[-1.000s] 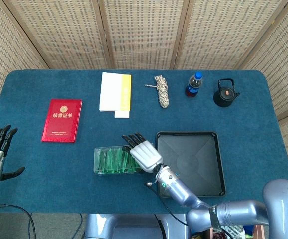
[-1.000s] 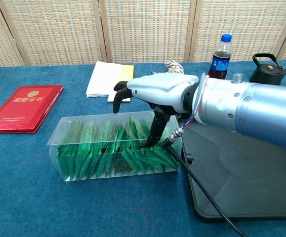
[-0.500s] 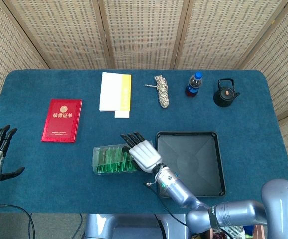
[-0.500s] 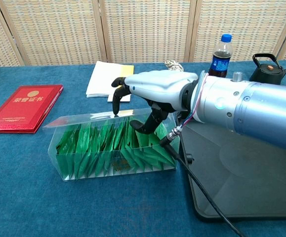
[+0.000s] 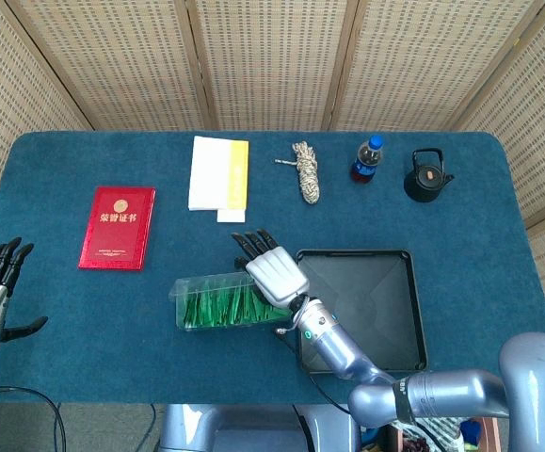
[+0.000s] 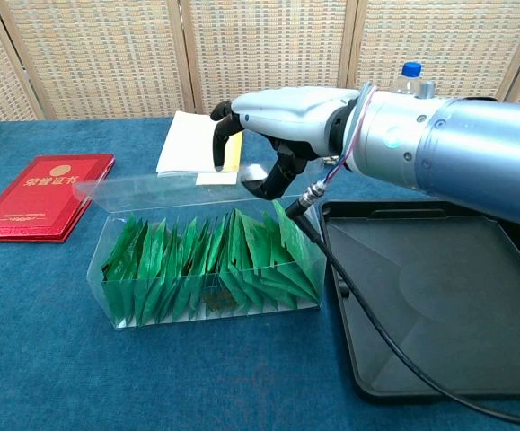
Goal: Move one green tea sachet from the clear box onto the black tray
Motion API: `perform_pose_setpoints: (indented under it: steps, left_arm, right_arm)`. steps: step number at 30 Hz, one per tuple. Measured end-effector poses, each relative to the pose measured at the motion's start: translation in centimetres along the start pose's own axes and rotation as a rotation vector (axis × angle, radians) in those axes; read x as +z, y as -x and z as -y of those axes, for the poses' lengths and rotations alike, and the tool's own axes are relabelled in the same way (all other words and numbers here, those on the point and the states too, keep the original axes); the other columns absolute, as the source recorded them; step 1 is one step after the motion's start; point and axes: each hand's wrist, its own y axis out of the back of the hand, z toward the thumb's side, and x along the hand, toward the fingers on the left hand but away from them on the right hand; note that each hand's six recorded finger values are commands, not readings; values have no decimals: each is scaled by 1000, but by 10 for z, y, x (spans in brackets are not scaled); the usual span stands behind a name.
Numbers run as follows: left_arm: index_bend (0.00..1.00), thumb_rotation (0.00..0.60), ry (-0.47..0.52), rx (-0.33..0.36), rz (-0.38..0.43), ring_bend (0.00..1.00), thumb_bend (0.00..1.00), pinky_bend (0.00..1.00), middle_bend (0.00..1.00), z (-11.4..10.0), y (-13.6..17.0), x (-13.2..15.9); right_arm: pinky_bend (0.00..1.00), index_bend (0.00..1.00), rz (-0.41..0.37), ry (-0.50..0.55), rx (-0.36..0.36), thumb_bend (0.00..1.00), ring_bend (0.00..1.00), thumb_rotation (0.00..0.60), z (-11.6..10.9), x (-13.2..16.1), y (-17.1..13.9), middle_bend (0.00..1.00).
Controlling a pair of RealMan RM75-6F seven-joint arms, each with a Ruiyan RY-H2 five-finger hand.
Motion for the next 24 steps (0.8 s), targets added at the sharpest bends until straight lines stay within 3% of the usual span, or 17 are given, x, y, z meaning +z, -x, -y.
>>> perform_pose_setpoints:
  steps: [11, 18, 24]
  left_arm:
    - [0, 600, 9, -19, -7, 0, 69, 0, 0, 3, -5, -2]
    - [0, 600, 16, -28, -6, 0, 69, 0, 0, 4, -6, -3]
    - [0, 600, 19, -33, -8, 0, 68, 0, 0, 4, -8, -4]
  right_arm:
    - [0, 366, 57, -51, 14, 714, 0, 600, -25, -5, 14, 0]
    - [0, 366, 125, -39, 20, 714, 0, 600, -27, -16, 29, 0]
    - [0, 366, 135, -14, 27, 713, 0, 600, -25, -13, 38, 0]
